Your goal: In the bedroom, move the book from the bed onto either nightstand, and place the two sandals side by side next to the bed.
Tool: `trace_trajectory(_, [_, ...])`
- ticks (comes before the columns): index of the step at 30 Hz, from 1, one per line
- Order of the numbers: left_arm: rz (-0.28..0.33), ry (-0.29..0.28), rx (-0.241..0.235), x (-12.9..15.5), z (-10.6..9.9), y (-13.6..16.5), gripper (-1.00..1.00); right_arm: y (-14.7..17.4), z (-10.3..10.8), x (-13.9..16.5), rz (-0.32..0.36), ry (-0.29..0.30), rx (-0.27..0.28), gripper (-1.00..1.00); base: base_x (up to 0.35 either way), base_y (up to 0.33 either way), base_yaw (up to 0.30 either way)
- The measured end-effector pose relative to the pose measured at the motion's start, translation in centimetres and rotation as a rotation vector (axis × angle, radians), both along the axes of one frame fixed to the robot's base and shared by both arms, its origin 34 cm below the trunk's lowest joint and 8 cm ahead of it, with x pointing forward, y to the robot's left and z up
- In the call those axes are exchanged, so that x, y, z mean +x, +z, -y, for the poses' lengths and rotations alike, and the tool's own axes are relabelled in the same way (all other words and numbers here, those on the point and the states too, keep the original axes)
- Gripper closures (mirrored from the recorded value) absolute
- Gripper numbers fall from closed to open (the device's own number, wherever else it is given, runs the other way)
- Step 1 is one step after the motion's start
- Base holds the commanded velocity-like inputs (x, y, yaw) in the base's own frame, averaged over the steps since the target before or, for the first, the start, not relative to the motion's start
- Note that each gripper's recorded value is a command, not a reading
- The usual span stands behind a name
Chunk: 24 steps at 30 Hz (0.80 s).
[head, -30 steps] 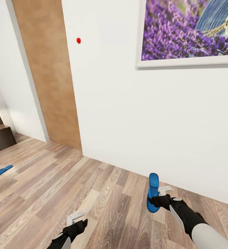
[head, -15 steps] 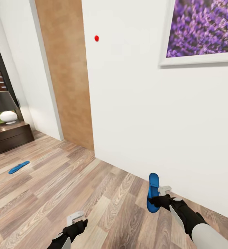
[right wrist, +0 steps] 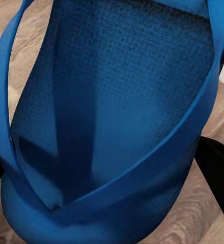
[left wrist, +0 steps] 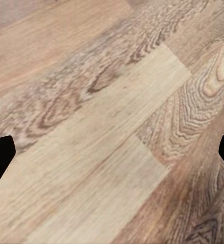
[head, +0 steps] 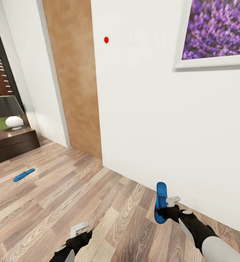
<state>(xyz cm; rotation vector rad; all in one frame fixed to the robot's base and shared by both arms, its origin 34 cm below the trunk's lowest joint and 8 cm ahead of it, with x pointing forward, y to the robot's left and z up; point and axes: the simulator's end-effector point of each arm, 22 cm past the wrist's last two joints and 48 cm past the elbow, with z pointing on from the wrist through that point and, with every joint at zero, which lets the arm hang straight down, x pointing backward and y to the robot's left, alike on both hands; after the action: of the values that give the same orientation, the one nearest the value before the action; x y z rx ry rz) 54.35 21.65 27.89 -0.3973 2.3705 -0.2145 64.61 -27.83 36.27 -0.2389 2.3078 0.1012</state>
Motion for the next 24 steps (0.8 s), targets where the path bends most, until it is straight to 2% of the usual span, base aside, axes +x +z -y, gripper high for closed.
trace_trajectory(5, [0.0, 0.0, 0.0, -0.01, -0.01, -0.01, -1.0, 0.02, 0.22, 0.08, 0.003, -0.007, -0.01, 1.0, 0.02, 0.0, 0.269])
trace_trajectory(10, [-0.001, 0.0, 0.0, -0.02, -0.02, -0.02, -1.0, -0.01, 0.26, 0.05, 0.002, -0.009, -0.011, 1.0, 0.158, 0.0, 0.281])
trace_trajectory(24, [0.0, 0.001, 0.002, -0.01, -0.14, -0.01, -1.0, 0.03, 0.28, 0.09, 0.003, -0.009, -0.012, 1.0, 0.3, -0.021, 0.283])
